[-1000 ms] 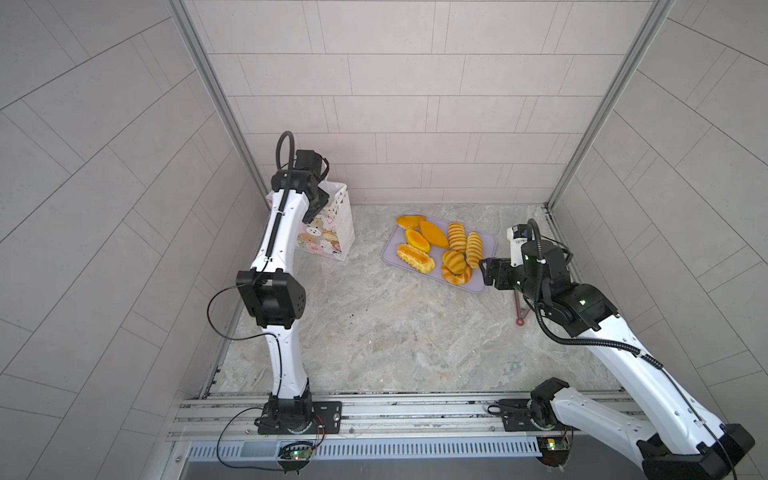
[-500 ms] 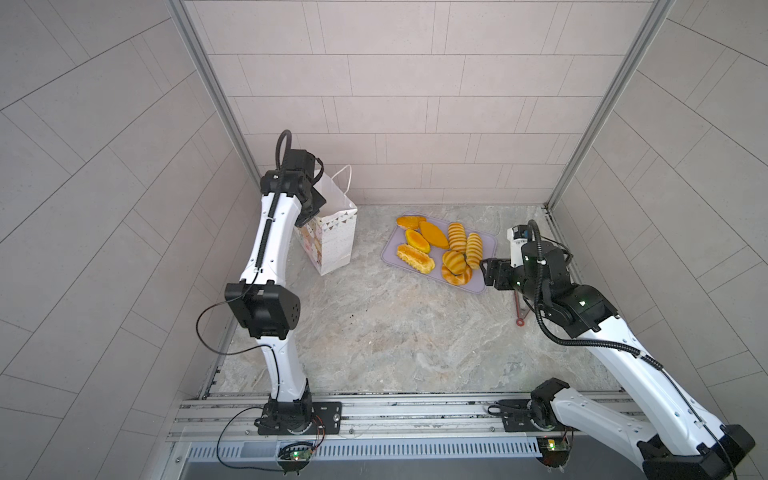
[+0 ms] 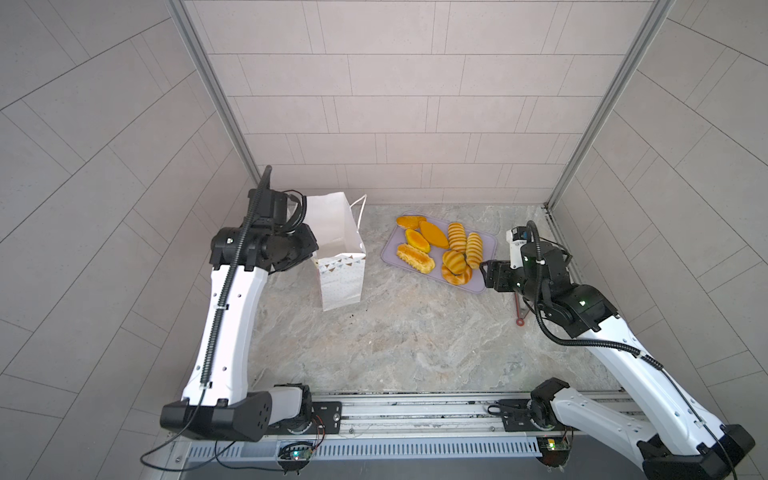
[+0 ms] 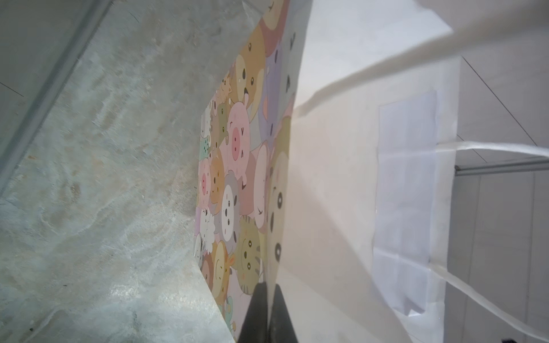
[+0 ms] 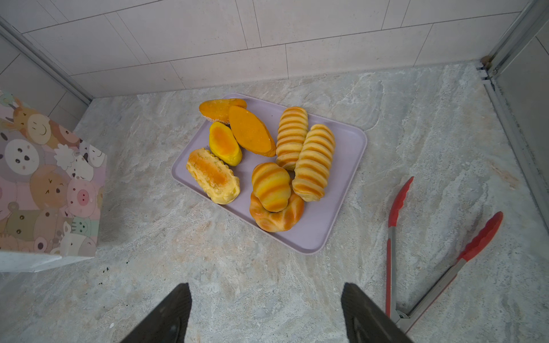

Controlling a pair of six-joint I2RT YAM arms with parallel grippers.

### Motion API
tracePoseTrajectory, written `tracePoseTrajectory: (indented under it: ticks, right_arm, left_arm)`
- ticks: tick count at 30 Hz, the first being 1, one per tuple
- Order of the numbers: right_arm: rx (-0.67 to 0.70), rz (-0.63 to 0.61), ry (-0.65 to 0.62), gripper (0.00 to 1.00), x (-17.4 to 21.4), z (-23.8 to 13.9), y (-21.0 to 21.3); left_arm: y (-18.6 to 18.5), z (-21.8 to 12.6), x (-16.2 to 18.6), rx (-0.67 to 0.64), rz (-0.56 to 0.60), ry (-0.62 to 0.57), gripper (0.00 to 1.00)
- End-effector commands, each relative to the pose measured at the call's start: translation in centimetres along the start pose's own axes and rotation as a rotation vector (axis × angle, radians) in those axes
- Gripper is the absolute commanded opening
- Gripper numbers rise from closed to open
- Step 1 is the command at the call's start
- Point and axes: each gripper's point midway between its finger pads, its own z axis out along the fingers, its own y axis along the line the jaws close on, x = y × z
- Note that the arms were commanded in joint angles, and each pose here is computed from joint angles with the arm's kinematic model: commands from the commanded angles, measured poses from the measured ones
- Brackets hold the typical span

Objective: Place the fake bread into the paper bag

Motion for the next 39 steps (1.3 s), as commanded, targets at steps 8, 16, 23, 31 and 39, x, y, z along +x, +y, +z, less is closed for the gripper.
tracePoseTrajectory:
  ticks: [8,16,23,31,39]
  right_arm:
    - [0.023,-0.016,-0.019,0.81,-0.9,-1.6,-0.3]
    - [0.030,-0.014,-0.008,0.81,-0.9,-1.2,-0.3]
    - [0.041,-0.017,-0.003,0.81,-0.9,-1.0,-0.4]
    - [0.059,-0.027,0.006,0.81,-0.9,-0.6,-0.7]
    - [0.099,-0.033,0.017,0.88,-0.6,-0.2,-1.3]
  left_arm:
    - [-1.1,-2.3,8.7,0.219,0.010,0.157,0.00]
    - [-0.6,-2.0,11.2,0.238,0.047,0.197,0.00]
    - [-0.4,-1.1,11.4,0.229,0.068,0.201,0.00]
    - [-0.8,0.0,10.9,0.254,0.106,0.168,0.00]
    - [-0.3,1.2,11.0,0.230,0.125,0.174,0.00]
